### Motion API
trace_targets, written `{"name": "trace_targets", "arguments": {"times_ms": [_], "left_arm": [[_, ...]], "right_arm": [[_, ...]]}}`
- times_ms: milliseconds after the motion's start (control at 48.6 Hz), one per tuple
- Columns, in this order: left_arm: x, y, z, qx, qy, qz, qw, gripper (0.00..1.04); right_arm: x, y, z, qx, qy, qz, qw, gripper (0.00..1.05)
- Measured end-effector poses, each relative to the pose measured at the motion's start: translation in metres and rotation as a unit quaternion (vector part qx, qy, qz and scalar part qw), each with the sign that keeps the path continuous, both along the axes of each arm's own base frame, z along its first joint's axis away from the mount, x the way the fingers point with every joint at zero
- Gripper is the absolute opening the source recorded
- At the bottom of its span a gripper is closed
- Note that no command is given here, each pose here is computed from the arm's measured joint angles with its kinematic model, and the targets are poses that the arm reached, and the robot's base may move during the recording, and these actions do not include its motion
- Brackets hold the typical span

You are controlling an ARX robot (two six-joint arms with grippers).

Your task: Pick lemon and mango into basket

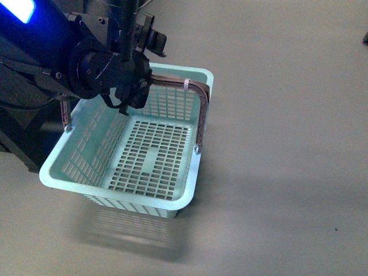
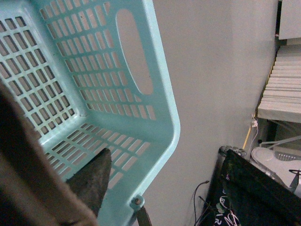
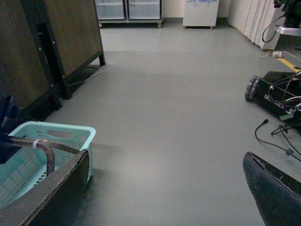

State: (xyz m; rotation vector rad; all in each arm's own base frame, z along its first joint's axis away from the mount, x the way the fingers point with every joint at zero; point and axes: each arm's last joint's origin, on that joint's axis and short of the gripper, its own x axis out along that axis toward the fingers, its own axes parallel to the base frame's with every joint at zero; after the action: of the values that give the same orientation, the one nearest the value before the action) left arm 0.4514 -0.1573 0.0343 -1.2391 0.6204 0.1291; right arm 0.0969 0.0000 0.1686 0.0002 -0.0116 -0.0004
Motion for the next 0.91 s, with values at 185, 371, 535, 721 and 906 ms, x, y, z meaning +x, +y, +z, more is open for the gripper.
{"name": "trace_targets", "arguments": {"times_ms": [185, 371, 535, 721, 906], "left_arm": [[0.000, 0.000, 0.001, -0.035, 0.016, 0.030, 0.999, 0.36], [-0.009, 0.005, 0.009, -0.036, 0.026, 0.043, 0.998, 0.32], [-0.033, 0.015, 0.026, -0.030, 0.025, 0.043, 0.998, 0.32], [-0.071, 0.036, 0.079, -0.041, -0.007, 0.053, 0.998, 0.32], [-0.115, 0.060, 0.135, -0.056, -0.040, 0.076, 0.995, 0.32]], "right_arm": [[0.000, 0.000, 0.000, 0.000, 0.000, 0.000, 1.000, 0.96], [0.000, 0.000, 0.000, 0.000, 0.000, 0.000, 1.000, 0.96], [0.000, 0.000, 0.000, 0.000, 0.000, 0.000, 1.000, 0.96], [0.000, 0.000, 0.000, 0.000, 0.000, 0.000, 1.000, 0.96], [0.000, 0.000, 0.000, 0.000, 0.000, 0.000, 1.000, 0.96]]}}
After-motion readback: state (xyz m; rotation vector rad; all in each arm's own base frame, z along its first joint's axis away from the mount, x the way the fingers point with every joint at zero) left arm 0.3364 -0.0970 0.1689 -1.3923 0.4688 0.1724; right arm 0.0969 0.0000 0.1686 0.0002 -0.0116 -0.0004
